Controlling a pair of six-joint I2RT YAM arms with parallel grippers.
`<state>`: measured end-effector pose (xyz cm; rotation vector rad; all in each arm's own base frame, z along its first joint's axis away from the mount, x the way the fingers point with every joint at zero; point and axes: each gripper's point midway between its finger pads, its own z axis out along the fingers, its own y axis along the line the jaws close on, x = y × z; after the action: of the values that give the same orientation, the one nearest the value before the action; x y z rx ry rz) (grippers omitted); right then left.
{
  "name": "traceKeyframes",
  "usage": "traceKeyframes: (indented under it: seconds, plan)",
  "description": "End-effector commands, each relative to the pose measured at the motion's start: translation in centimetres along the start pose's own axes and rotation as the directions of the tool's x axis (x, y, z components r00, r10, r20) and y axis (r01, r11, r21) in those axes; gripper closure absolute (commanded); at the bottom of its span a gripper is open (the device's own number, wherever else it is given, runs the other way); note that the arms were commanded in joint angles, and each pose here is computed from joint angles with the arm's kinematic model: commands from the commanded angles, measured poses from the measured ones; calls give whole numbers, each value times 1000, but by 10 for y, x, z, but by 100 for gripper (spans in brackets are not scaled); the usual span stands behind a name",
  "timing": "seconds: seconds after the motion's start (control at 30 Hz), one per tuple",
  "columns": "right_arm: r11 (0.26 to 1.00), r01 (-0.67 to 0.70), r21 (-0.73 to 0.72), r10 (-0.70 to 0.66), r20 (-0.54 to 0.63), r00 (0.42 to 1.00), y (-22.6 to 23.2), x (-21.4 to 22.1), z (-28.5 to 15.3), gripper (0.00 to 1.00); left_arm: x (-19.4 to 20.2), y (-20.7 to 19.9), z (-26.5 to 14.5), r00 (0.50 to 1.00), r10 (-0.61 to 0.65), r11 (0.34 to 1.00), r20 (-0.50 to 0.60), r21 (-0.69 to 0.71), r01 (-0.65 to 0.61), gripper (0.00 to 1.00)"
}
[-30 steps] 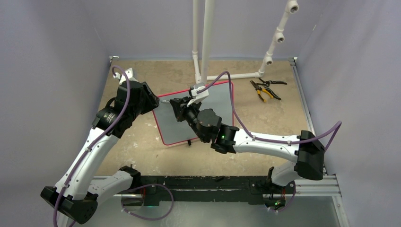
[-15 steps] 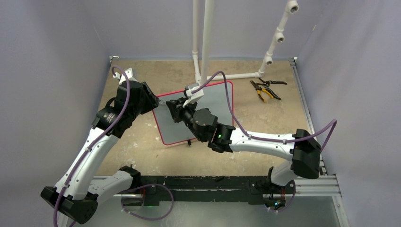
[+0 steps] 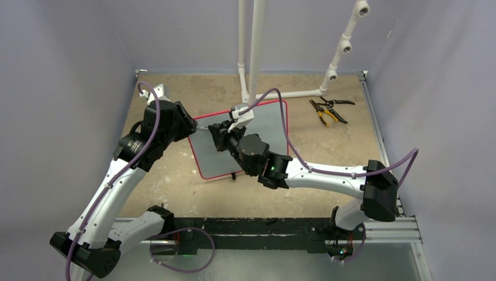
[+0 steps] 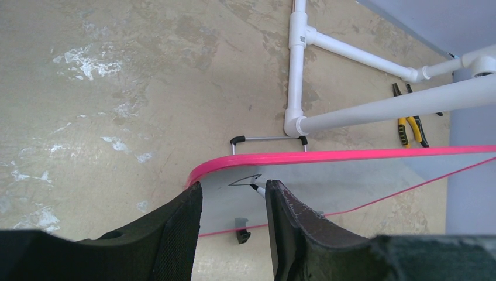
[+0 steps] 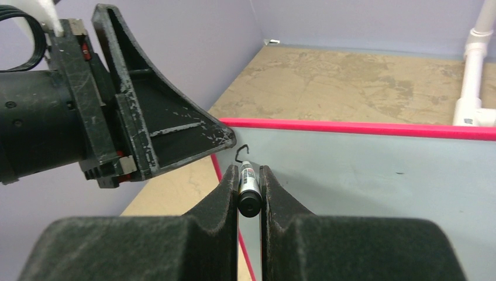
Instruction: Write a sentence on the whiteboard
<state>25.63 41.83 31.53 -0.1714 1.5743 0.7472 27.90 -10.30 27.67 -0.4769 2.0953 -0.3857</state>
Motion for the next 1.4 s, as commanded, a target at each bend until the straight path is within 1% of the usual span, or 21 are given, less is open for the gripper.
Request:
traceKeyframes:
  seconds: [0.0, 0.4, 1.37]
  plan:
    - [997, -14, 75, 12, 28, 1000, -18, -13, -6, 100, -8, -9, -3, 999, -24, 999, 33, 46, 22, 57]
    - [999, 0, 50, 0, 3, 1000, -12, -4, -1, 100, -9, -10, -4, 999, -23, 998, 34, 51, 21, 57]
    - [999, 10, -30, -10, 12, 1000, 12, 0, 14, 100, -17, -6, -19, 998, -29, 998, 63, 48, 25, 57]
